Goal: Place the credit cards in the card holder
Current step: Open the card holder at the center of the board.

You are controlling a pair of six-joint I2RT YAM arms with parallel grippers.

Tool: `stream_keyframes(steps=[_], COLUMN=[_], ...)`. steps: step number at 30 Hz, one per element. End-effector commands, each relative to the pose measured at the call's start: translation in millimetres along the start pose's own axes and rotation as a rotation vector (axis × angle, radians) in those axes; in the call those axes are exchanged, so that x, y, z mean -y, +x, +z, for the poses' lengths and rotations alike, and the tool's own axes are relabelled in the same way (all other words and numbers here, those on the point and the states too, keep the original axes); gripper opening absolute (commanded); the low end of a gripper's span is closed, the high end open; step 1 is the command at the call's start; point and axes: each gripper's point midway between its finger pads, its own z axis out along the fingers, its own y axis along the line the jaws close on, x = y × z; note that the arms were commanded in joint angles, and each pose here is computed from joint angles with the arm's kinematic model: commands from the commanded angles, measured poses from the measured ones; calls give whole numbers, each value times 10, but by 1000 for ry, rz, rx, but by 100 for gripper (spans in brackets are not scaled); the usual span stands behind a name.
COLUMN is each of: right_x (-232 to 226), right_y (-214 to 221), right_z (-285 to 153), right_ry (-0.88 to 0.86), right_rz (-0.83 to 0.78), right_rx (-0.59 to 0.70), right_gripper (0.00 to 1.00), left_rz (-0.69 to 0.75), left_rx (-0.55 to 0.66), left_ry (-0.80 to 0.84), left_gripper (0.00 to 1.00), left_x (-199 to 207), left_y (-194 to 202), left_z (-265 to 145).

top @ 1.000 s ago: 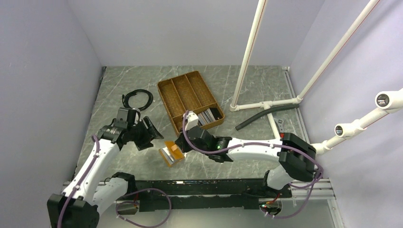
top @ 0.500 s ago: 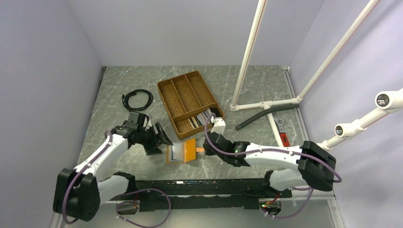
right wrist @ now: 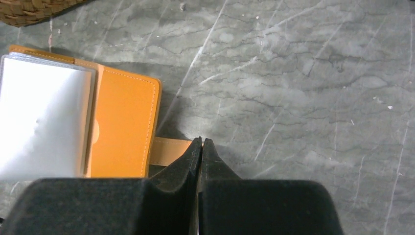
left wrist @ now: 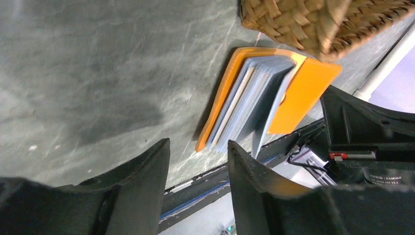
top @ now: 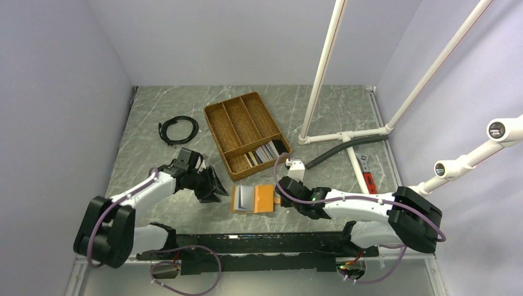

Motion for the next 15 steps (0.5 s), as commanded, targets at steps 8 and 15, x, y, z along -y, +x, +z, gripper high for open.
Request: stream_keyframes(steps=[8,15], right_x=[-211,-216], right_y=[-118,-113], right_z=[-3,-24], right_ry=[-97,-110], right_rz=[-19,-27], right_rx=[31,29], right_gripper=[0,0], left_rz=[26,47], left_rx=[-119,-113], left_ry=[219,415], left_gripper=[41,11], left_x=[196,581], left_y=[129,144], left_z=[450,393])
